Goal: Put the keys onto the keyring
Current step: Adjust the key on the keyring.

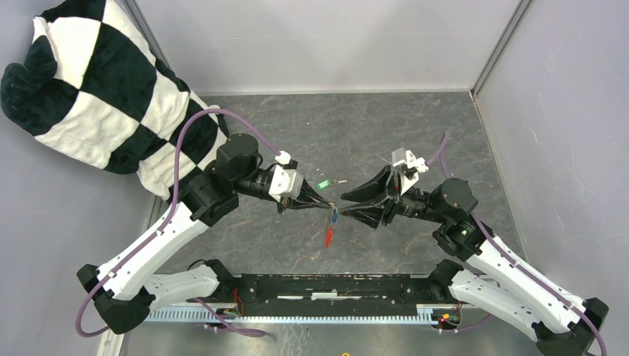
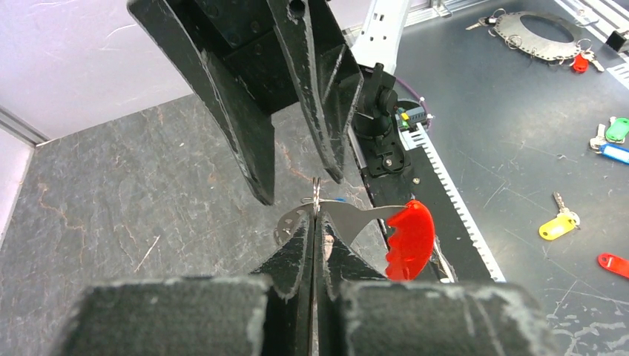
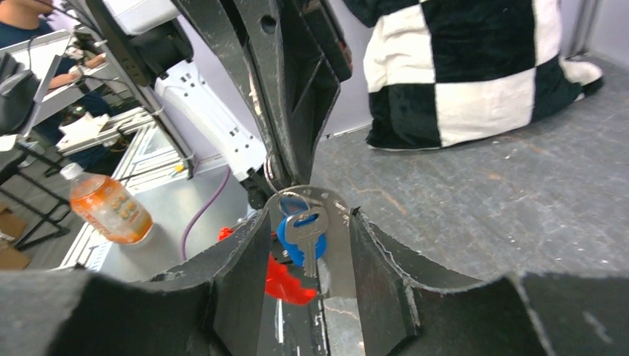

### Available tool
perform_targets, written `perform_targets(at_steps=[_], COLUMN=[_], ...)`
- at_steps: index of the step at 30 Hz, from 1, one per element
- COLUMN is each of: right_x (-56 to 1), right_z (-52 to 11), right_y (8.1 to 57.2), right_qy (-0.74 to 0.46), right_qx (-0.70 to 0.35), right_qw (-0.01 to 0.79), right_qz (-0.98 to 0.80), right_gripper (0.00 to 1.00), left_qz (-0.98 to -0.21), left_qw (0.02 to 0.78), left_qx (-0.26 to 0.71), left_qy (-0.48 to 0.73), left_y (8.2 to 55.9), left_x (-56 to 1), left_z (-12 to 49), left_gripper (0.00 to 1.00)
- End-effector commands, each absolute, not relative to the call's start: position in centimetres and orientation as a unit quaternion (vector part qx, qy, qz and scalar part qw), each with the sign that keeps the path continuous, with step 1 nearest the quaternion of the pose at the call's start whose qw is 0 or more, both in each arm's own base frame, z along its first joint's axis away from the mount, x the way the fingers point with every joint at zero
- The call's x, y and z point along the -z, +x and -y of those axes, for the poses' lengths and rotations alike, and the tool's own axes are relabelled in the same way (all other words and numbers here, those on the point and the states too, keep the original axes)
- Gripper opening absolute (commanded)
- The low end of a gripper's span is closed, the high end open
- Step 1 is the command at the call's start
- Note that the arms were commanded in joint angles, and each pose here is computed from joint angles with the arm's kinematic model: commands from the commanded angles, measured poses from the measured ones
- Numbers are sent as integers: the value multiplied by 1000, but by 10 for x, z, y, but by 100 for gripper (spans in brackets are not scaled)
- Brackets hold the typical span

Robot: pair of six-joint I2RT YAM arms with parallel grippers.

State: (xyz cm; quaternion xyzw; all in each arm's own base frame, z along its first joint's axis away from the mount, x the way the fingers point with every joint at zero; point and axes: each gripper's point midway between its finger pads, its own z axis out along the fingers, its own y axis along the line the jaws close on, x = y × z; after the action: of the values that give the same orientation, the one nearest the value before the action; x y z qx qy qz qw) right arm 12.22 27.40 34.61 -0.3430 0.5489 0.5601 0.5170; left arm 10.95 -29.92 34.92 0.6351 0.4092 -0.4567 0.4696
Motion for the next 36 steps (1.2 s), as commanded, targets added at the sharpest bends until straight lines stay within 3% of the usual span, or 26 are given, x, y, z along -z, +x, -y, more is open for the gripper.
perform_targets(at_steps=[1,8,14,20,25,36], right_x=[-354,-350,-340,-334,-334,-371], right_z=[-279,-283,-287,-281,-281,-280], right_y=[103,98,105,104,103,104], right_qy=[-359,-369,-366,-361,-359,-370], right_qx=[-609,-623,-615,-607,-611,-605], right_qw=[486,469,465,471,469,501], right_qz=[-514,-505,-521,-528,-527,-497], right_gripper=[50,43,17,5,0,0], left_qz=[-363,-362,-361,-361,-360,-370], left_qw=[499,502,505,507,510,500], left_qx=[451,448,446,446,446,450], left_qy=[645,645,645,643,642,640], left_y=[103,103,105,105,106,106], left_x=[-375,-377,-379,-380,-381,-373], left_z=[297,297,298,298,299,298], left_gripper=[2,2,2,2,2,2])
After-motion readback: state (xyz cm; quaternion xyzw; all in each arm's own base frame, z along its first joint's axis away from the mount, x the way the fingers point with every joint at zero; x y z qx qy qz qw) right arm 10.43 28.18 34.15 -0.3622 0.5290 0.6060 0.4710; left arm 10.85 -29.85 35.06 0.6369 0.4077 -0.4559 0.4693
